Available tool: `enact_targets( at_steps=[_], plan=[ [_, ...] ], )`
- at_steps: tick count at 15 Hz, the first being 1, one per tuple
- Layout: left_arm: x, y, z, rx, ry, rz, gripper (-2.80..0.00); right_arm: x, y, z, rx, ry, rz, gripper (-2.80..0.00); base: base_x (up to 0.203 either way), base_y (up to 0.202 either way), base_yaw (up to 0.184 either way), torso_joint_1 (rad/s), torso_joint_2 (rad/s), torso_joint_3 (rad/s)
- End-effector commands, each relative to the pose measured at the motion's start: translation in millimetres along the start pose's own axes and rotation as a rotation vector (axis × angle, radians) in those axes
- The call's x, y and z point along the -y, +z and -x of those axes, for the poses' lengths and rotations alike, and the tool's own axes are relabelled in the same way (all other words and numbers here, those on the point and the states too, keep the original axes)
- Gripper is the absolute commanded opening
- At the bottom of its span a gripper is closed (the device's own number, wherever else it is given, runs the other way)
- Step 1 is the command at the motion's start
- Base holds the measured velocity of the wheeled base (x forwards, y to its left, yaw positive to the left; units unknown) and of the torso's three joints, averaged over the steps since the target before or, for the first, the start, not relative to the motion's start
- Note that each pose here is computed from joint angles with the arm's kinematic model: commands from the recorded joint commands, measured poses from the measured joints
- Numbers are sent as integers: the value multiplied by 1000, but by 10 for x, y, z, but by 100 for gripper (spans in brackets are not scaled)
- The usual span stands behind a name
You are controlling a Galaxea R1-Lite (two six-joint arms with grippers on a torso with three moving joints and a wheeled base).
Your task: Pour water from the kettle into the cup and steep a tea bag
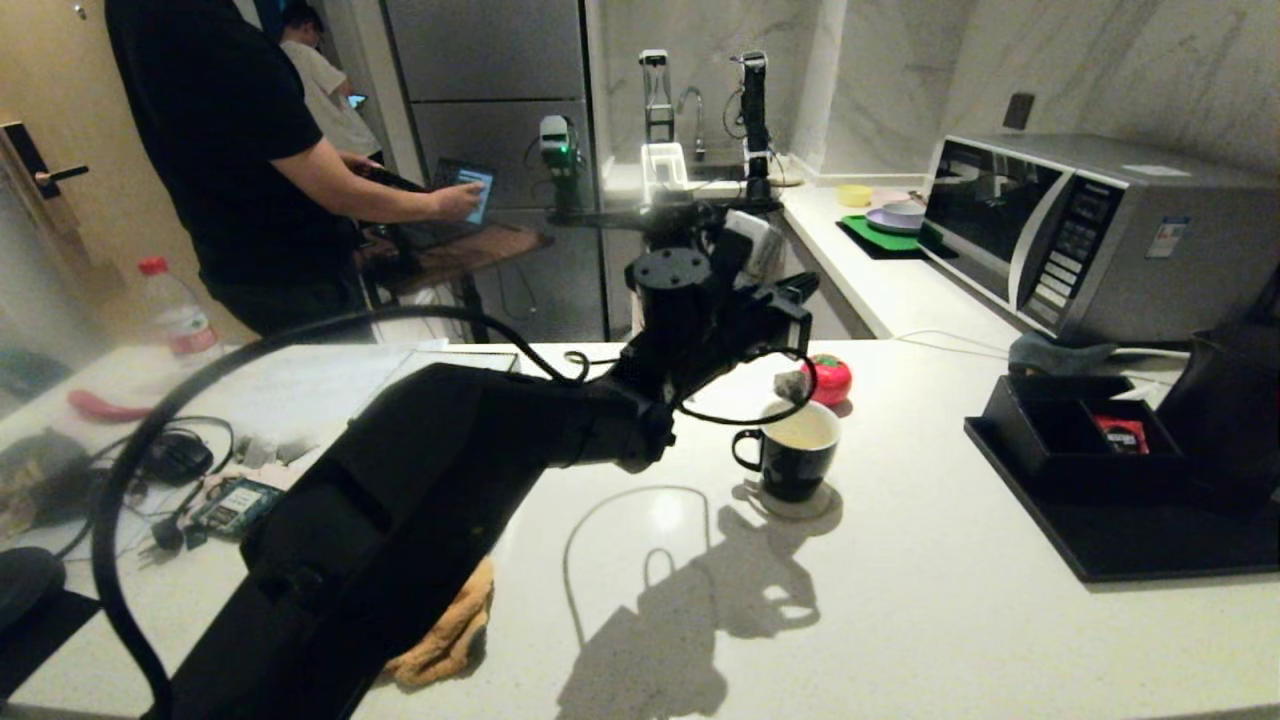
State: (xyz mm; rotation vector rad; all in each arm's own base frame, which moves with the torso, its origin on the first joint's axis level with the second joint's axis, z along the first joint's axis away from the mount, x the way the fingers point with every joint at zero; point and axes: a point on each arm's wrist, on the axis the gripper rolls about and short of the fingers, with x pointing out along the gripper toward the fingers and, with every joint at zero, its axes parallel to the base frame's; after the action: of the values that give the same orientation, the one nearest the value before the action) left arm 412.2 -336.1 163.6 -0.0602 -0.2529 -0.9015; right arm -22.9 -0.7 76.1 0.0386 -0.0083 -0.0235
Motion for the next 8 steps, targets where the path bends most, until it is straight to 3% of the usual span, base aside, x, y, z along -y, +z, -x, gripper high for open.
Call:
enact_targets(
  at_steps=[1,8],
  plan=[
    [-55,45,19,36,9,-10,-280,0,1,-1,-1,1,0,-280,0,0,0,0,0,0],
    [-110,326,57,58,23,-19,-280,0,1,-1,0,1,0,-280,0,0,0,0,0,0]
  ],
)
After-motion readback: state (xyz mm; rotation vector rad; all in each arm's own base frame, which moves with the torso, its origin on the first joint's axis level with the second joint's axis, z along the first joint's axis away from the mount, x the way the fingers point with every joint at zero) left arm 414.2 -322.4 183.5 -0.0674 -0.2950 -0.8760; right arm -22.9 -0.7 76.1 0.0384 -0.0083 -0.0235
